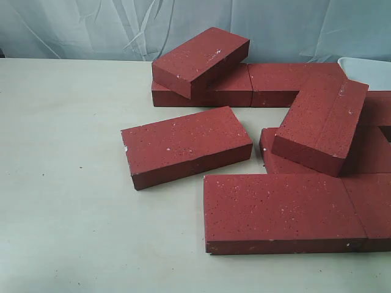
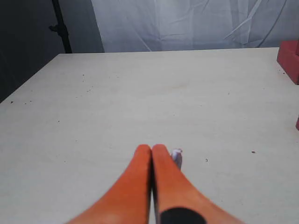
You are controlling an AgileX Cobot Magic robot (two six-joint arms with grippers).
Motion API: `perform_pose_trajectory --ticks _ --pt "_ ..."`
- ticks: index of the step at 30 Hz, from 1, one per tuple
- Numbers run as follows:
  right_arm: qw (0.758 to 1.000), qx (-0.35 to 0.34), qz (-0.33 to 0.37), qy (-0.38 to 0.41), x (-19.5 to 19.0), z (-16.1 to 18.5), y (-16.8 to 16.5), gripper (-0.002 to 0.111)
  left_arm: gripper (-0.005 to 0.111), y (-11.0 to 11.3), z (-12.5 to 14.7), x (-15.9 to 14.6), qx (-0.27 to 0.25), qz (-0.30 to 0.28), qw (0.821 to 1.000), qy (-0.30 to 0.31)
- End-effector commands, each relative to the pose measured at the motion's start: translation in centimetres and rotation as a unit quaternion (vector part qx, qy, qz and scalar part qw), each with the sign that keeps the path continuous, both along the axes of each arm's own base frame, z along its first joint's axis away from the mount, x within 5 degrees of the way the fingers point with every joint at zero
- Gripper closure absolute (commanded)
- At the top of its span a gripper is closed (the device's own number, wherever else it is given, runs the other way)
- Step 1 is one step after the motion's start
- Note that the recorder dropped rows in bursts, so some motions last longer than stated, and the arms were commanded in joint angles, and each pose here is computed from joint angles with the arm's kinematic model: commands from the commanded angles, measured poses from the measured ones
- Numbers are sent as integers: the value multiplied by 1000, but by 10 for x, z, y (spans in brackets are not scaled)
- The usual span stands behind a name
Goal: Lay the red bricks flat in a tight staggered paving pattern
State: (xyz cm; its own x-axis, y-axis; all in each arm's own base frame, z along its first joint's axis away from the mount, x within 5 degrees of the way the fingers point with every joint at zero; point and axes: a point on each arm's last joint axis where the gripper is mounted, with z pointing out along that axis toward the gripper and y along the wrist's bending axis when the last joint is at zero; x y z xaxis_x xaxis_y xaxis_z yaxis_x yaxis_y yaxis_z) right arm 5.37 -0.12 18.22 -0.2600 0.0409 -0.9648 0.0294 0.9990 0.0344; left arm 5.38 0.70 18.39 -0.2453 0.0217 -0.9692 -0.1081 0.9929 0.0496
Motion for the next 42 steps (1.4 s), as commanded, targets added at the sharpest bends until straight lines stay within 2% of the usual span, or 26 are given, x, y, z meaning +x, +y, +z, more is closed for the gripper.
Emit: perform_pose_trajectory --ticks 1,20,26,33,38,42 --pt "1000 0 -3 -9 0 1 0 109 107 0 1 0 1 0 1000 -9" --pt "1000 -4 -3 -18 0 3 0 109 107 0 1 0 1 0 1000 -9" --pt "986 -7 -1 -167 3 30 0 109 107 0 1 0 1 0 1000 -9" --pt "940 -10 1 -342 -6 61 1 109 107 0 1 0 1 0 1000 -9" --pt "912 -12 2 -410 -12 73 1 109 107 0 1 0 1 0 1000 -9" --pt "907 -12 3 -420 -13 75 1 109 107 0 1 0 1 0 1000 -9"
